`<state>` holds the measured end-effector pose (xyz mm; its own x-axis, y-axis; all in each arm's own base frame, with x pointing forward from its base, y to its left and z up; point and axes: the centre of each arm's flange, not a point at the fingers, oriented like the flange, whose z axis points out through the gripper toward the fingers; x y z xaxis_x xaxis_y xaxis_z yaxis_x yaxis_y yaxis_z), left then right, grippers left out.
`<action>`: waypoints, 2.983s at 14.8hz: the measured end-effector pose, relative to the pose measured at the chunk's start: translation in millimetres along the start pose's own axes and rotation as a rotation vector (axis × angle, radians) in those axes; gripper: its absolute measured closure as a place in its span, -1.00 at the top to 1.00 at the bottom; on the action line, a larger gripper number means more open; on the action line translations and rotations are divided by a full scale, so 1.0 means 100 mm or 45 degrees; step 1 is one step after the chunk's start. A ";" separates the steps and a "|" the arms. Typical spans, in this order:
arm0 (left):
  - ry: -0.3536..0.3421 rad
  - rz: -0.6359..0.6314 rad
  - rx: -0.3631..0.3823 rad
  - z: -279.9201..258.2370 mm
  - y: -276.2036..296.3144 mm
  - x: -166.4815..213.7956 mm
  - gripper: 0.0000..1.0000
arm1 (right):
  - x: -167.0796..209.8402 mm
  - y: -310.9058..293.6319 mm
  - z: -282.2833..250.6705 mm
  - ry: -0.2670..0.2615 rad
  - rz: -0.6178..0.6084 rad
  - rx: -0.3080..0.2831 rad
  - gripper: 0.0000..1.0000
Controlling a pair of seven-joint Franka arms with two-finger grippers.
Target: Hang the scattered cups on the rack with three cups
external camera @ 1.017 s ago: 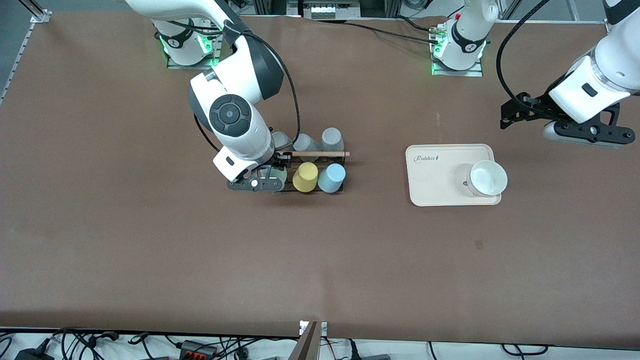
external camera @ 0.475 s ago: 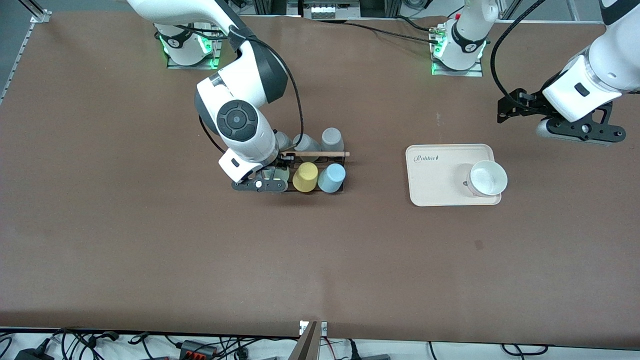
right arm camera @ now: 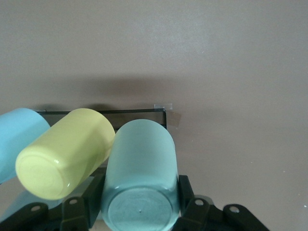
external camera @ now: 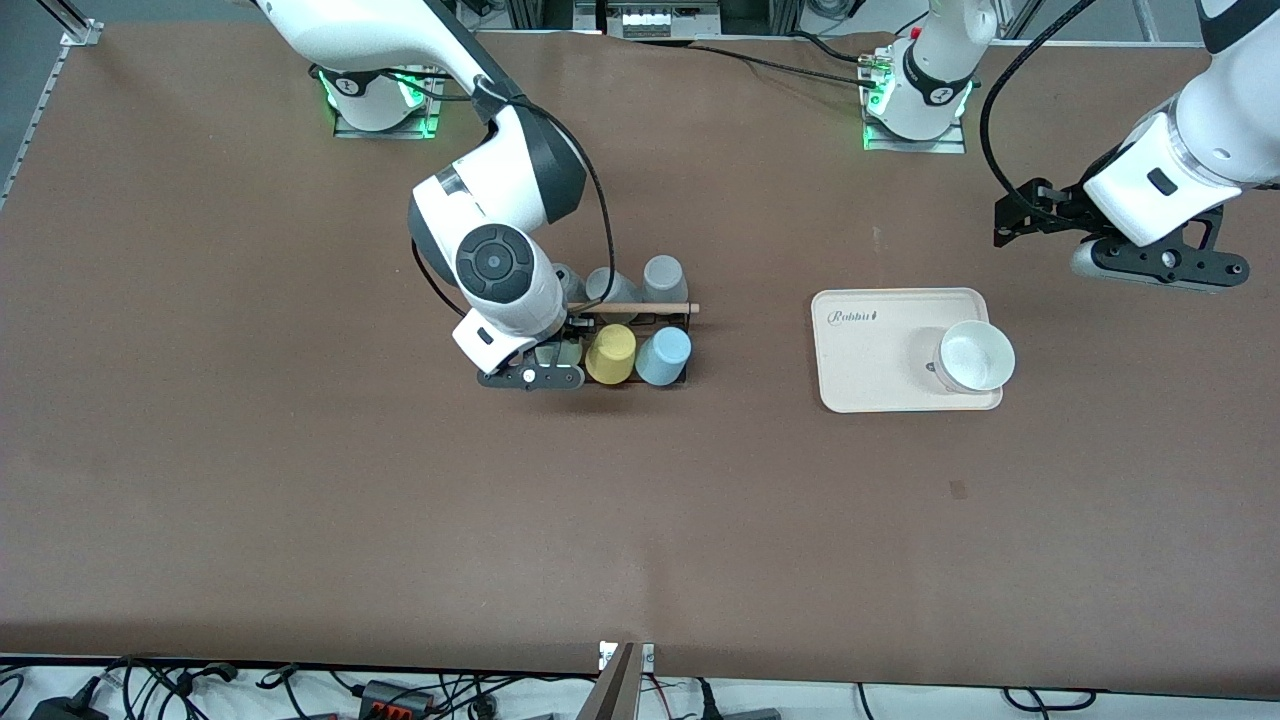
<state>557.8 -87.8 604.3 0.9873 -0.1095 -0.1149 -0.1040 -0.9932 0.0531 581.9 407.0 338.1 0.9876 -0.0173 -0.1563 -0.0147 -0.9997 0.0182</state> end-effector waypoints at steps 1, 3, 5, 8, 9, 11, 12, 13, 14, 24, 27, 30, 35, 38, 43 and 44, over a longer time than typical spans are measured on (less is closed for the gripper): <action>0.000 0.000 0.000 0.00 0.00 0.00 1.00 | 0.01 0.00 0.04 -0.003 0.000 -0.001 0.32; 0.000 0.000 0.000 0.00 0.00 0.00 1.00 | 0.02 -0.01 0.11 -0.011 0.003 -0.007 0.32; 0.000 0.000 0.000 0.00 0.00 0.00 1.00 | 0.04 -0.01 0.17 -0.019 0.010 -0.012 0.32; 0.000 0.000 0.000 0.00 0.00 0.00 1.00 | 0.04 -0.03 0.22 -0.019 0.052 -0.012 0.61; 0.000 0.000 0.000 0.00 0.00 0.00 1.00 | 0.04 -0.05 0.19 -0.012 0.082 -0.007 0.78; 0.000 0.000 0.000 0.00 0.00 0.00 1.00 | 0.08 -0.06 0.04 0.021 0.113 0.015 0.98; -0.001 0.000 0.000 0.00 0.00 0.00 1.00 | 0.13 -0.04 -0.09 0.047 0.124 0.030 1.00; -0.001 0.000 0.000 0.00 0.00 0.00 1.00 | 0.17 0.01 -0.25 0.076 0.136 0.041 1.00; -0.001 0.000 0.000 0.00 0.00 0.00 1.00 | 0.22 0.10 -0.44 0.115 0.152 0.046 1.00; -0.002 0.000 0.000 0.00 0.00 0.00 1.00 | 0.51 2.11 -1.89 0.221 0.302 0.036 1.00; -0.002 -0.001 0.000 0.00 0.00 0.00 1.00 | 0.48 2.57 -2.14 0.240 0.276 0.040 1.00; -0.002 -0.001 0.000 0.00 -0.01 0.00 1.00 | 0.48 3.24 -2.36 0.269 0.178 0.033 1.00; -0.002 -0.002 0.000 0.00 -0.01 0.00 1.00 | 0.29 4.41 -2.66 0.283 0.077 0.012 1.00; -0.002 -0.002 0.000 0.00 -0.01 0.00 1.00 | 0.19 4.60 -2.71 0.263 0.075 0.004 1.00; 0.035 -0.011 -0.002 -0.02 -0.05 0.03 1.00 | 0.14 4.55 -2.53 0.296 0.063 0.006 1.00; 0.037 -0.011 -0.002 -0.02 -0.05 0.04 1.00 | 0.09 4.55 -2.45 0.311 0.062 0.008 1.00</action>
<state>562.2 -83.6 606.1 0.9912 -0.0999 -0.0863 -0.0955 -0.9940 0.0540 622.1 -43.7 587.4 0.9942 -0.0619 0.0876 -0.0633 -0.9979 0.0135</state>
